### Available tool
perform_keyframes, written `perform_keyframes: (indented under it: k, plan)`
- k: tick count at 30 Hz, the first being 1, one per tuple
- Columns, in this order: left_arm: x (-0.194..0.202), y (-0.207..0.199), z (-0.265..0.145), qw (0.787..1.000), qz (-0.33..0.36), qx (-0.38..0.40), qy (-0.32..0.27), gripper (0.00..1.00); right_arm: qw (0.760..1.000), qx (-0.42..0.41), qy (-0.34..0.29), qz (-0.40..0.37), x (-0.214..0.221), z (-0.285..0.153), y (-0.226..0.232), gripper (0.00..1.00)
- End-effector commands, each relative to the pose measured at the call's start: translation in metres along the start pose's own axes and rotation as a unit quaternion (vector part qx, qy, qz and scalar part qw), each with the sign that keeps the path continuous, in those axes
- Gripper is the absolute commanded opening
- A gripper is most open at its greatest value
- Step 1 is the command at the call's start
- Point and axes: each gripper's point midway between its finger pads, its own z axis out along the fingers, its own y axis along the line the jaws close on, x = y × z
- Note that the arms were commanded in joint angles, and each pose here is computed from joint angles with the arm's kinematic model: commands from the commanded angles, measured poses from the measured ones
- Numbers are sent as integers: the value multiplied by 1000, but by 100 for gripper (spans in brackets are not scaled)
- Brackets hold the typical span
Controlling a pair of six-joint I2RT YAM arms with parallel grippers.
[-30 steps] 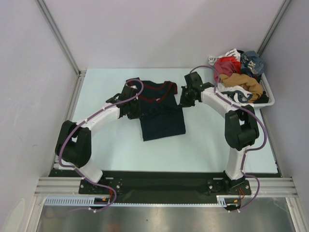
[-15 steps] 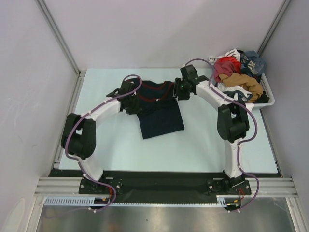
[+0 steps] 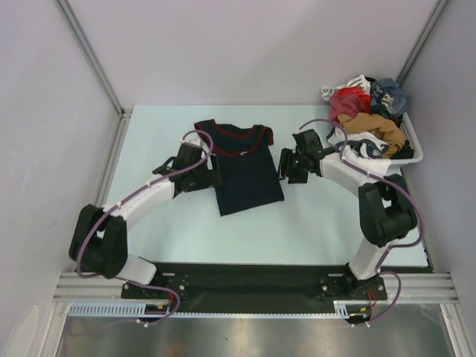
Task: Fold and stack the tank tops
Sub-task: Fold the tank top
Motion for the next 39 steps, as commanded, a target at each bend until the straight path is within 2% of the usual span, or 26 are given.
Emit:
perform_keyframes:
  k: [1, 4, 9, 13, 14, 17, 18, 21, 26, 34, 37, 38, 39]
  plan:
    - [31, -43, -23, 996, 21, 87, 0, 91, 995, -87, -37, -35, -5, -23, 28, 59]
    - [60, -54, -28, 994, 24, 109, 12, 87, 995, -86, -24, -45, 16, -23, 18, 59]
    - [84, -48, -16, 994, 22, 105, 37, 73, 996, -81, 11, -43, 38, -8, 8, 53]
    - [90, -47, -8, 993, 23, 102, 49, 71, 996, -73, 28, -47, 55, 2, 5, 51]
    - [92, -46, -6, 993, 23, 102, 49, 71, 996, -71, 29, -44, 57, 4, 3, 47]
    - [102, -45, 0, 992, 22, 108, 63, 65, 996, -66, 39, -35, 69, 6, -2, 8]
    - [106, -45, 1, 991, 22, 109, 69, 63, 997, -65, 40, -32, 72, 5, -4, 6]
    - [117, -40, 1, 992, 27, 95, 75, 64, 997, -59, 44, -30, 85, 1, -10, 2]
    - [136, -28, -3, 992, 22, 93, 88, 65, 997, -53, 50, -29, 106, -6, -13, 2]
    - [137, -20, -2, 993, 30, 79, 77, 64, 997, -49, 56, -28, 129, -6, -16, 1]
    - [136, -20, 7, 993, 46, 71, 82, 52, 997, -49, 59, -25, 133, -6, -16, 1]
    - [133, -18, 12, 994, 50, 55, 80, 37, 997, -48, 59, -25, 134, -7, -16, 1]
    - [133, -14, 15, 994, 53, 44, 83, 27, 997, -46, 58, -24, 135, -8, -17, 1]
